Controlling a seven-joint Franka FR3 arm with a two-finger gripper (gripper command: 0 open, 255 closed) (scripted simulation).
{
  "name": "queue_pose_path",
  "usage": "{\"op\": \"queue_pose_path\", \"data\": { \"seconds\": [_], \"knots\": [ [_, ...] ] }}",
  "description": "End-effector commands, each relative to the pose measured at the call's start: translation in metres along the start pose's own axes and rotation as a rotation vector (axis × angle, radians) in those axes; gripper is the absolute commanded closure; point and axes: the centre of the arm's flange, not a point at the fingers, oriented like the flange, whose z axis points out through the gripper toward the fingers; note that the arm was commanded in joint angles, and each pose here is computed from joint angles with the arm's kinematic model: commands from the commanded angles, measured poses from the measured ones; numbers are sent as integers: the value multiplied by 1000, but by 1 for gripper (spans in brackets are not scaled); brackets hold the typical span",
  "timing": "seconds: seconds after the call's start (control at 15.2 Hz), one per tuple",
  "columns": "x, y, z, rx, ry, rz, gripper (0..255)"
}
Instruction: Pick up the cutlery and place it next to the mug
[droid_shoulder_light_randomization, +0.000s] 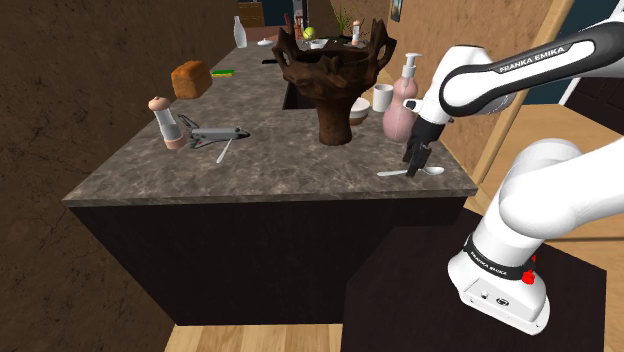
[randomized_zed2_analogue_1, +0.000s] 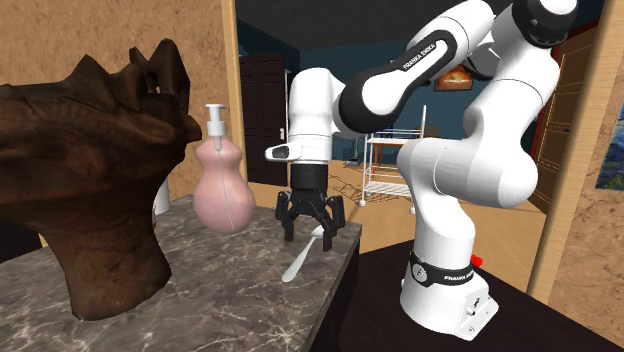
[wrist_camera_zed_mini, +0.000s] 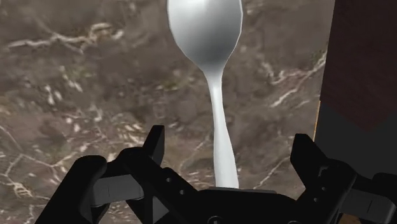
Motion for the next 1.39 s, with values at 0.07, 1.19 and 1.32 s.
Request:
{"op": "queue_pose_path", "data": {
  "seconds": [0.07,1.19,1.32],
  "knots": [
    [0,1,4,-1,0,0,0],
    [2,0,-6,-1,1,0,255],
    [5,-2,-16,-1,1,0,255]
  ]
}}
